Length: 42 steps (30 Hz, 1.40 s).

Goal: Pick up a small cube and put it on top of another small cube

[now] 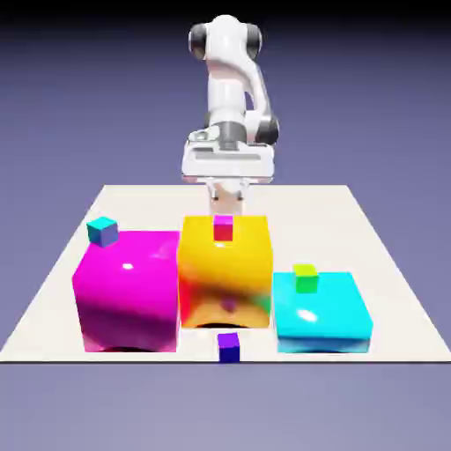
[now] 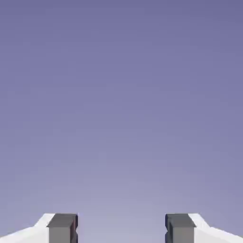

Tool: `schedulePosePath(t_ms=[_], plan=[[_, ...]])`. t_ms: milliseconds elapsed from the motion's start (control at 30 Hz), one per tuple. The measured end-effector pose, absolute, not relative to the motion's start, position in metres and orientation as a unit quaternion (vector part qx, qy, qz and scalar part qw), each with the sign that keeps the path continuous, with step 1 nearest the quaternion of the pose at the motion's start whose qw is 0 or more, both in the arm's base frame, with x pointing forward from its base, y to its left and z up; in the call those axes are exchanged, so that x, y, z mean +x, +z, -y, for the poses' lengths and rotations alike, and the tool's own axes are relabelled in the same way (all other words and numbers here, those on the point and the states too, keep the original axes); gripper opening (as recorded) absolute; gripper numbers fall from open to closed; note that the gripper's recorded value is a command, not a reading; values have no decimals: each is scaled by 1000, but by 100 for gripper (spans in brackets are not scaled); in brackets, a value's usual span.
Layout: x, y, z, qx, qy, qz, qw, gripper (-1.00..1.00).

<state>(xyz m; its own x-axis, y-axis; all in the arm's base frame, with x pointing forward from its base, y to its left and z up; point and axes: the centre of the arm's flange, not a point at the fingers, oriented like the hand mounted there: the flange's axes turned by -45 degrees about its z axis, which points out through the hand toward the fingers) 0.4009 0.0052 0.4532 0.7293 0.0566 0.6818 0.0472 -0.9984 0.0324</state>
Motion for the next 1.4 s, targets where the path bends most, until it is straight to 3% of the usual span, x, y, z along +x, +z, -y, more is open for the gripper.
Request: schedulePosePath(t_ms=[667,1000,1133,1167,1233,1400], plan=[[555,298,-13,998,-4,-57,10,0],[588,184,-15,979,-190,-67,13,0],[573,125,-12,979,-191,-67,13,0],[570,117,-12,979,-191,-67,13,-100],[570,117,-12,979,-191,-67,13,-100],[582,207,-12,980,-190,-58,10,-100]])
